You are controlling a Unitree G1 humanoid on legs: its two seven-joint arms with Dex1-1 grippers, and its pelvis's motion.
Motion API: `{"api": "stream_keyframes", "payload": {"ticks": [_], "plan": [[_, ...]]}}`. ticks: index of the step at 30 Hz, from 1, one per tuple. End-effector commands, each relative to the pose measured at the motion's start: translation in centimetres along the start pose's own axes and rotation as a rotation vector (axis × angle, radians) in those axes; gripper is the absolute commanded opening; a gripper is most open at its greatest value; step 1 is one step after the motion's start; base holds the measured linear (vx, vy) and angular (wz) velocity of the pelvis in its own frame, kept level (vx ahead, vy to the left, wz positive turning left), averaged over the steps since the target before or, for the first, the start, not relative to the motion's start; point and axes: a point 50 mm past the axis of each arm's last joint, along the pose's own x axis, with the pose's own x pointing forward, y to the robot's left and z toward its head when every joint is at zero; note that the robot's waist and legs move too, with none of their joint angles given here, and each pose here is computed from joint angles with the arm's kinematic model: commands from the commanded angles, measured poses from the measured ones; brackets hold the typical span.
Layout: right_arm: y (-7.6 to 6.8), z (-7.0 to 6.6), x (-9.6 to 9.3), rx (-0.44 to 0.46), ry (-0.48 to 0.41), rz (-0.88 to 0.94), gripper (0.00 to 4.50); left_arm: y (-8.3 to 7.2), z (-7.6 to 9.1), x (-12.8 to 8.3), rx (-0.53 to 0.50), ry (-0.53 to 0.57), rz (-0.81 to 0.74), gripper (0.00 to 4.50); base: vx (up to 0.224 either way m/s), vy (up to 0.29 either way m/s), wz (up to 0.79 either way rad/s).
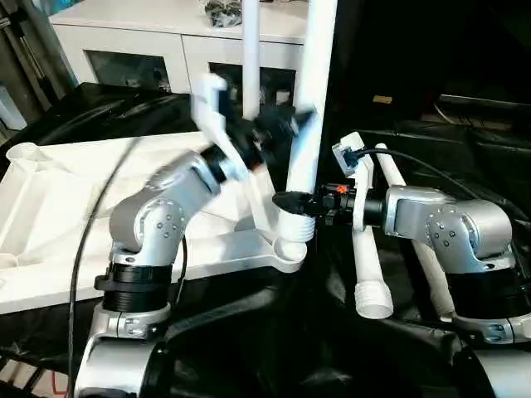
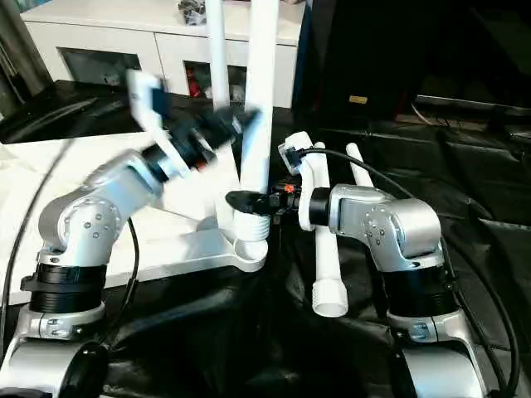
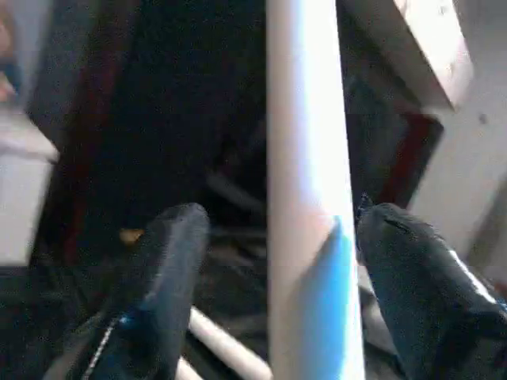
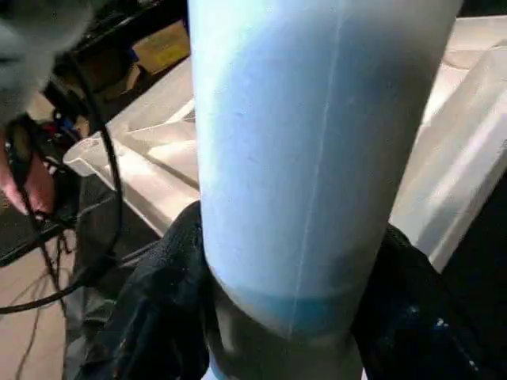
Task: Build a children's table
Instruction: Pick table leg
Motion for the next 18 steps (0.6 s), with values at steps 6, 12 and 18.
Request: {"api": "stream_keyframes", "payload": {"ticks": [6,12,18], "plan": [[-1.7,0.6,-0.5,-0.050,-0.088,-0.184,1.93,1.6,0.7,-3.2,0.115,-0.003,0.073,3.40,0.000,0.000,0.00],[-2.1,-0.2,-0.2,-0.119,-0.102,-0.318,1.93,2.8,-2.4,-5.6,0.297,0.200,0.117,3.40,0.000,0.000,0.00],[-2.2,-1.2,0.3,-0.026,-0.131,-0.334,1.93,3.8,-5.5,-7.5,0.437,0.430,0.106,3.40,0.000,0.000,0.00]]}}
